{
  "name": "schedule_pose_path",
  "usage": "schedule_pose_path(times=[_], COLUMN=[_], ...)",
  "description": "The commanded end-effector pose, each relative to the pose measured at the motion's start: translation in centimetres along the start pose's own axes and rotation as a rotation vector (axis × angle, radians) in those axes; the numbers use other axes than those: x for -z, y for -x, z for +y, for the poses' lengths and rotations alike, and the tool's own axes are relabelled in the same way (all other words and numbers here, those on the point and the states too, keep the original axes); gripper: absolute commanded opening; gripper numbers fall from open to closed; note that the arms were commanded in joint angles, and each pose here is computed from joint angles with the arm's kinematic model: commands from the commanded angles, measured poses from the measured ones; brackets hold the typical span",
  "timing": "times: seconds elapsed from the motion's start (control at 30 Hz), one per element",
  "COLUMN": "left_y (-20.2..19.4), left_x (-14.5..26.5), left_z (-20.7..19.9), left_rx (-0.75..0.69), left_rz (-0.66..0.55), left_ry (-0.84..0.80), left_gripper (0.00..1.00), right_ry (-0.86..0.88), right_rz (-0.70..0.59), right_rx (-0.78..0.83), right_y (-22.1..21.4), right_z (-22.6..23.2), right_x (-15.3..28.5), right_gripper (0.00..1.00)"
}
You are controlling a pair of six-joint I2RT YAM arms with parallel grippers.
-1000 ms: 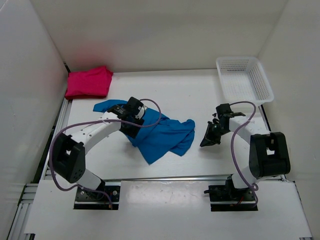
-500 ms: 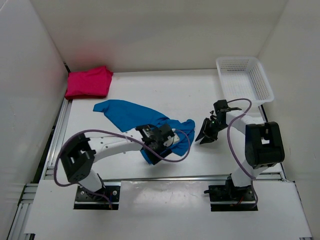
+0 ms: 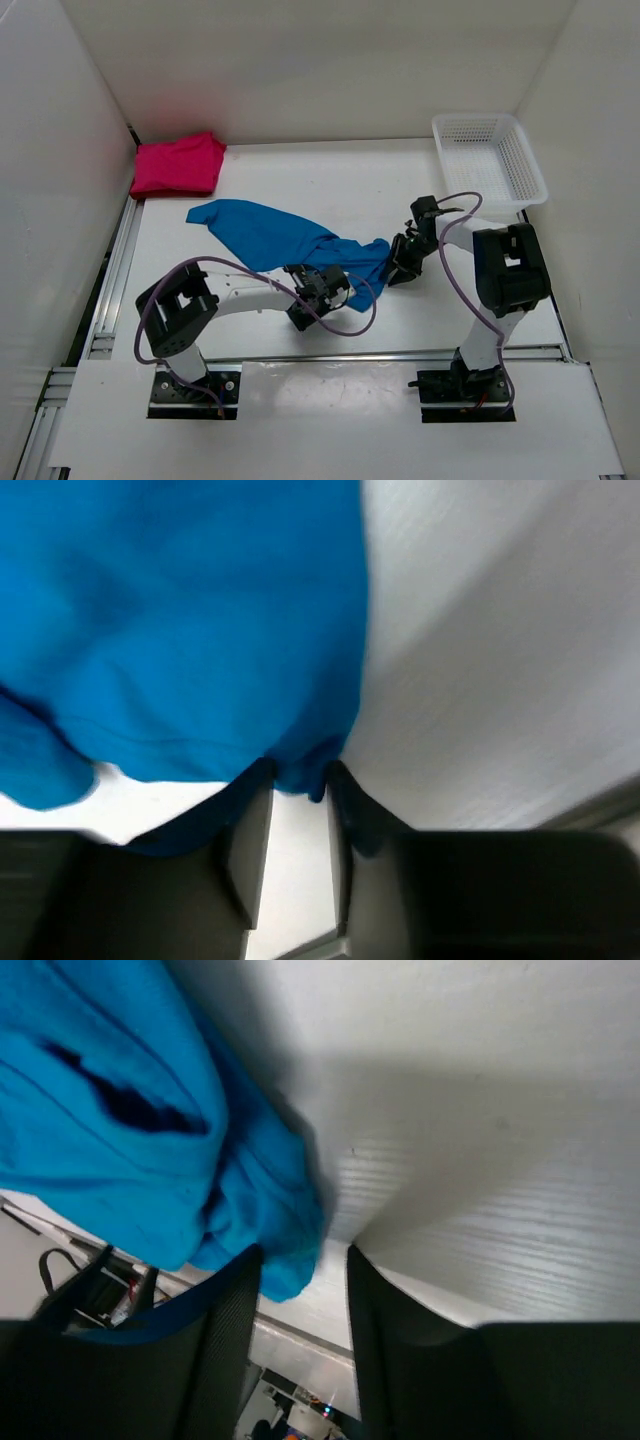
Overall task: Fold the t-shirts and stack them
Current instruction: Flatten out the tshirt
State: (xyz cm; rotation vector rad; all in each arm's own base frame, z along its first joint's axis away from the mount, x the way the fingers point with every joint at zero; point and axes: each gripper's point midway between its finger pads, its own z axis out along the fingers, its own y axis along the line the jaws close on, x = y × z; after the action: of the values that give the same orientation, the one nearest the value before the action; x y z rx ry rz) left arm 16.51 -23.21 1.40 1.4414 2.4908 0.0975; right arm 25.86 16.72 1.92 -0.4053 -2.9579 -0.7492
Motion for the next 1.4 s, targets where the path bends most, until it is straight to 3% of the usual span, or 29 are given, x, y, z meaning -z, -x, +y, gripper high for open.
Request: schedule_pose_path(times=[0.0, 0.03, 0.07, 0.13, 0.2, 0.3, 0.4, 0.43, 0.57, 0.63, 0.7, 0.83, 0.87, 0.93, 0.97, 1.03, 1.07, 1.13, 1.2, 1.33, 1.37], left_y=[-1.0, -0.7, -0.8, 0.2, 0.9, 2.6, 6.7, 8.7, 11.4, 10.9, 9.5, 5.4, 3.3, 0.4, -2.3, -5.2, -7.8, -10.1, -13.1, -15.3, -15.7], left_x=[-2.6, -2.5, -2.6, -2.3, -1.6, 1.0, 6.7, 11.2, 24.1, 28.7, 31.5, 29.8, 27.3, 24.1, 20.8, 17.2, 13.8, 10.7, 7.2, 5.1, 4.8], left_z=[2.1, 2.3, 2.6, 4.2, 6.8, 15.3, 23.2, 27.5, 37.1, 39.8, 41.6, 40.1, 38.2, 36.2, 33.6, 30.9, 27.4, 23.9, 20.1, 16.3, 15.1], left_rx=[0.038, 0.051, 0.063, 0.112, 0.166, 0.395, 0.548, 0.629, 0.802, 0.861, 0.909, 0.925, 0.913, 0.905, 0.887, 0.87, 0.835, 0.79, 0.744, 0.71, 0.699], left_rz=[0.042, 0.035, 0.037, 0.016, -0.008, -0.098, -0.272, -0.395, -0.687, -0.775, -0.814, -0.727, -0.652, -0.559, -0.467, -0.377, -0.296, -0.225, -0.138, -0.079, -0.05], left_ry=[0.079, 0.069, 0.071, 0.09, 0.158, 0.265, 0.403, 0.471, 0.665, 0.746, 0.809, 0.819, 0.796, 0.776, 0.746, 0.698, 0.648, 0.594, 0.528, 0.415, 0.362], left_gripper=[0.36, 0.11, 0.11, 0.11, 0.11, 0.11, 0.11, 0.11, 0.11, 0.11, 0.11, 0.11, 0.11, 0.11, 0.11, 0.11, 0.11, 0.11, 0.11, 0.11, 0.11], right_ry=[-0.026, -0.016, -0.017, 0.013, 0.029, 0.056, 0.112, 0.153, 0.211, 0.212, 0.216, 0.147, 0.101, 0.071, 0.017, 0.025, 0.005, -0.01, -0.052, -0.028, -0.04], right_rz=[-0.007, 0.009, 0.01, -0.024, -0.074, -0.23, -0.397, -0.497, -0.708, -0.824, -0.871, -0.834, -0.78, -0.773, -0.66, -0.567, -0.44, -0.348, -0.271, -0.305, -0.333], right_rx=[0.001, -0.013, -0.014, -0.022, -0.02, -0.05, -0.014, 0.04, 0.138, 0.174, 0.199, 0.158, 0.107, 0.053, -0.003, -0.022, -0.056, -0.073, -0.126, -0.118, -0.115], right_y=[0.8, 0.6, 0.9, 2.4, 4.2, 9.7, 14.5, 16.4, 17.1, 15.9, 13.8, 10.1, 8.1, 5.8, 3.7, 0.5, -2.6, -5.5, -7.9, -7.5, -6.9], right_z=[-0.4, -0.3, -0.2, 0.7, 1.3, 2.3, 5.4, 7.7, 11.5, 12.2, 12.1, 8.0, 5.1, 2.5, -0.8, -1.8, -4.1, -5.2, -7.3, -6.6, -6.6], right_x=[-0.7, -0.9, -1.0, -0.2, 0.8, 6.2, 13.6, 17.7, 27.3, 31.3, 32.7, 28.9, 25.6, 23.1, 18.0, 13.7, 9.4, 6.1, 3.9, 4.6, 5.0], right_gripper=[0.37, 0.28, 0.13, 0.01, 0.01, 0.01, 0.01, 0.01, 0.01, 0.01, 0.01, 0.01, 0.01, 0.01, 0.01, 0.15, 0.25, 0.48, 0.52, 0.56, 0.64])
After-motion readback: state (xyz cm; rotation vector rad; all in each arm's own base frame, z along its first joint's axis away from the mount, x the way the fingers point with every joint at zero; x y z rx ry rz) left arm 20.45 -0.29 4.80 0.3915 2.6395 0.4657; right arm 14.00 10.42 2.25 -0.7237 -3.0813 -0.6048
